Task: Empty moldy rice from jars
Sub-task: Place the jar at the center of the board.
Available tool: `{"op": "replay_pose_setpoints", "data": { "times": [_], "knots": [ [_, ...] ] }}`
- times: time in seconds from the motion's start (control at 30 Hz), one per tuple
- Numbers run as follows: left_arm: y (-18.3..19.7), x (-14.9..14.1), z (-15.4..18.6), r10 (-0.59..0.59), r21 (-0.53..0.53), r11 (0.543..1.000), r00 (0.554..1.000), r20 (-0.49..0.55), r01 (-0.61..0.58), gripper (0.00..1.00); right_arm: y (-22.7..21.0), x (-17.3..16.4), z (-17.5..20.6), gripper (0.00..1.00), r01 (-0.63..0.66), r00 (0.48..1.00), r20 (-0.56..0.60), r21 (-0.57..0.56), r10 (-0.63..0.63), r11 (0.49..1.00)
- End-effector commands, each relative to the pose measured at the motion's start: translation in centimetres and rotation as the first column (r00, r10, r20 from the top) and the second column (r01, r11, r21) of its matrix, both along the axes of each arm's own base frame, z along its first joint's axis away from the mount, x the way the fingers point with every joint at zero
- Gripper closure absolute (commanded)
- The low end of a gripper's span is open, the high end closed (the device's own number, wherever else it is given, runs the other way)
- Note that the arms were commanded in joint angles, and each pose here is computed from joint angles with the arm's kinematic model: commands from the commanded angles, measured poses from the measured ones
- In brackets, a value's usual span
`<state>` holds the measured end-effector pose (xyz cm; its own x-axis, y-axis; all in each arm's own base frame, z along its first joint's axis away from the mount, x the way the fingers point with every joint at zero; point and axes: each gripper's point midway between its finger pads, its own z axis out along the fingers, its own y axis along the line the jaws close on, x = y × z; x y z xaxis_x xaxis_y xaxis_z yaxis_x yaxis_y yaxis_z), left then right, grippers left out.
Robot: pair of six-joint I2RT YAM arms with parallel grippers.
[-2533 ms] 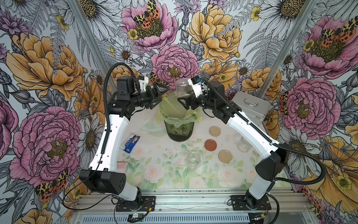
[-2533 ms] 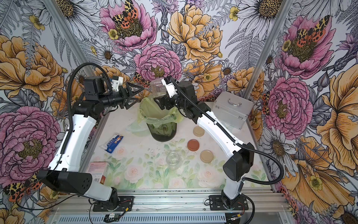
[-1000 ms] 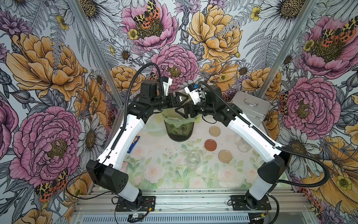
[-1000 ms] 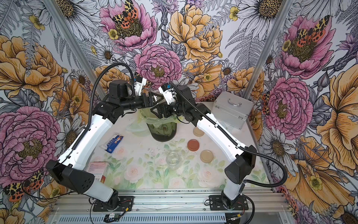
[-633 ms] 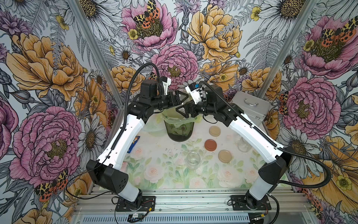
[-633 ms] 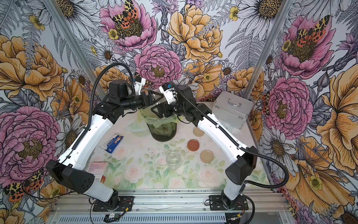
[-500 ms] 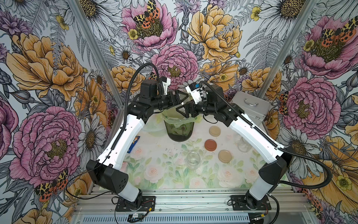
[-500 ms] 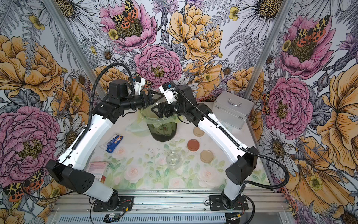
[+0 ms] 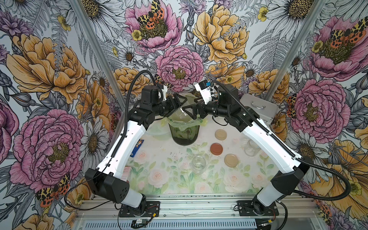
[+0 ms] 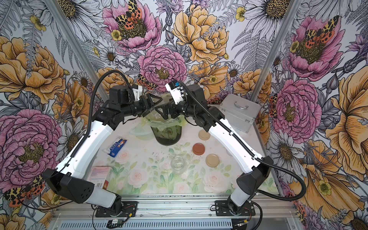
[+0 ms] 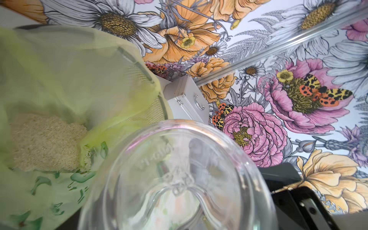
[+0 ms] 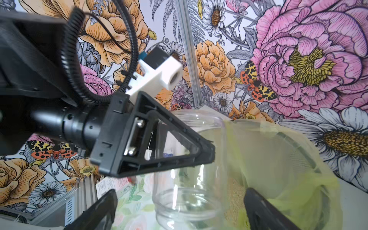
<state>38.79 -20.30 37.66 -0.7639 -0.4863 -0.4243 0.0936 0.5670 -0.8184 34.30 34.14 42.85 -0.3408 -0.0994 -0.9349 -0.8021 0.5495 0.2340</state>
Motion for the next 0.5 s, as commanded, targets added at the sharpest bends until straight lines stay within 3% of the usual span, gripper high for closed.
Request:
{"op": "replay_pose_setpoints", "data": {
  "times": [0.0, 0.23, 0.47],
  "knots": [
    [2.8, -0.1, 5.1, 0.122, -0.154, 0.982, 0.988, 0.1, -0.105, 1.0, -0.7, -0.9, 2.1, 0.01, 0.005, 0.998, 0.063, 0.015, -0.005, 1.0],
    [7.3, -0.6, 5.7, 0.251, -0.385, 0.895, 0.968, 0.016, -0.226, 1.0, -1.4, -1.6, 2.2, 0.01, 0.017, 0.998, 0.055, 0.018, -0.018, 1.0],
    [11.4, -2.0, 4.2, 0.356, -0.583, 0.73, 0.927, -0.12, -0.357, 1.0, -0.9, -2.8, 2.5, 0.01, 0.004, 0.999, 0.046, 0.029, -0.006, 1.0]
  ]
}}
